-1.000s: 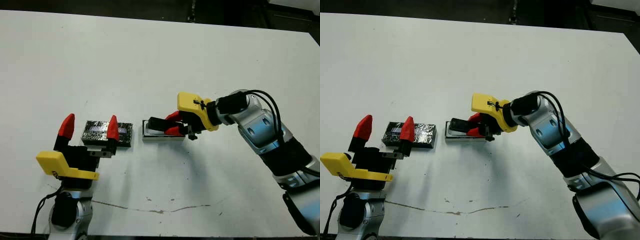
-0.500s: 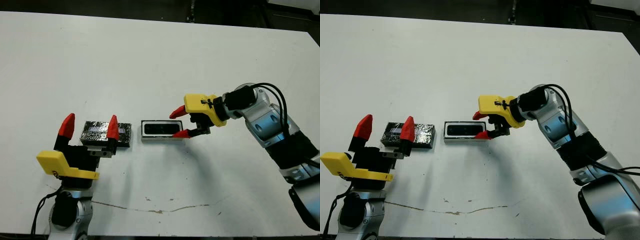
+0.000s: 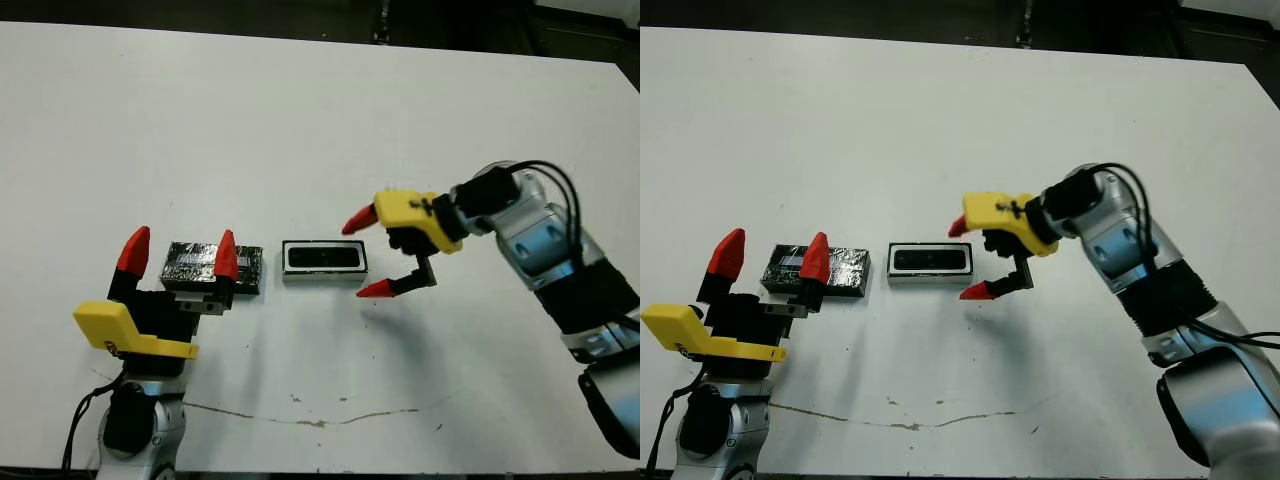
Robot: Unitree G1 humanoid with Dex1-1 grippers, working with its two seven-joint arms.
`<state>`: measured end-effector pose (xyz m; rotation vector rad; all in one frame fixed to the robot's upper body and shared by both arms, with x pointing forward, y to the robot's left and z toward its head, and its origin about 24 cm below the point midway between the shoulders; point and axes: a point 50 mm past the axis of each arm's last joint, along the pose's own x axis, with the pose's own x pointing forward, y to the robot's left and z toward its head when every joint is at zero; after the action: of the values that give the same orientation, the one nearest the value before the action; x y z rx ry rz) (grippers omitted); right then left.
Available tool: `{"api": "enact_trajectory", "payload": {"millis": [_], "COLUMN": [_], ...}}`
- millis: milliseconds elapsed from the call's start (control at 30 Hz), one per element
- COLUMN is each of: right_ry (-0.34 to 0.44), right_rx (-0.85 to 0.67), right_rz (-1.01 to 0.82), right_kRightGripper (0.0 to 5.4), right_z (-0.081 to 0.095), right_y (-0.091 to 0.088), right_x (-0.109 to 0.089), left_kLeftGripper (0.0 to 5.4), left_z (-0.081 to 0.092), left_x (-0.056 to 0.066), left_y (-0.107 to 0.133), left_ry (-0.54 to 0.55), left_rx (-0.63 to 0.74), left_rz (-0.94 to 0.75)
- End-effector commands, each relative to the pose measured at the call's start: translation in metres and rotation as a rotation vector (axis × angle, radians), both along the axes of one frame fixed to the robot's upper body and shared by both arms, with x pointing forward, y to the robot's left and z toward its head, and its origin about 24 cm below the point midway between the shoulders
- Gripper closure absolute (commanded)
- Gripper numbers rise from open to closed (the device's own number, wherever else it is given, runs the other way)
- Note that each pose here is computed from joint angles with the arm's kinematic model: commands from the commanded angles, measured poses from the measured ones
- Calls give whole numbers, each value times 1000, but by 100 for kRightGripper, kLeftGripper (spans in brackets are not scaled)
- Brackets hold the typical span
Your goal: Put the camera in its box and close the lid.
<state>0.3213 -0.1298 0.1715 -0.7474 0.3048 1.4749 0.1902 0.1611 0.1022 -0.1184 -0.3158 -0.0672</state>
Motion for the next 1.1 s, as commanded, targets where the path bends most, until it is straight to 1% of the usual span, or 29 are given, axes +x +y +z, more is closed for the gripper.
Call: {"api": "enact_trajectory", "payload": {"millis": [33,100,233,367,500,533,600,667,800,867,933,1033,1100], "right_ry": [-22,-21,-50,-69,-93,-88,-115,-97,-60,-38,-34,-28,-16], "right_rx": [126,275,450,609,679,698,737,789,884,907,908,907,914], "right_rz": [-134,-254,-497,-688,-832,-866,-901,-903,-913,-929,-948,-956,-955], "right_kRightGripper": [2,2,2,45,104,117,149,181,245,274,303,351,383], "right_z": [12,11,2,-10,-32,-38,-51,-64,-80,-85,-89,-91,-93], "right_y": [-25,-38,-61,-80,-95,-97,-99,-100,-99,-98,-97,-94,-94], "right_x": [-5,-13,-31,-52,-75,-81,-91,-101,-115,-120,-124,-128,-129], "left_kLeftGripper": [0,0,0,0,0,0,0,0,0,0,0,0,0], "left_z": [-5,-5,-5,-4,1,3,8,17,38,48,58,75,86], "left_x": [-1,-1,-1,0,2,3,6,10,20,24,28,34,38], "left_y": [1,1,2,4,9,12,19,28,47,55,62,70,75], "left_ry": [20,22,21,11,-12,-20,-34,-53,-61,-51,-34,-1,25], "left_rx": [-7,-3,14,14,48,63,115,208,373,433,487,562,639], "left_rz": [3,3,4,-2,-23,-39,-84,-141,-230,-259,-288,-359,-433]}}
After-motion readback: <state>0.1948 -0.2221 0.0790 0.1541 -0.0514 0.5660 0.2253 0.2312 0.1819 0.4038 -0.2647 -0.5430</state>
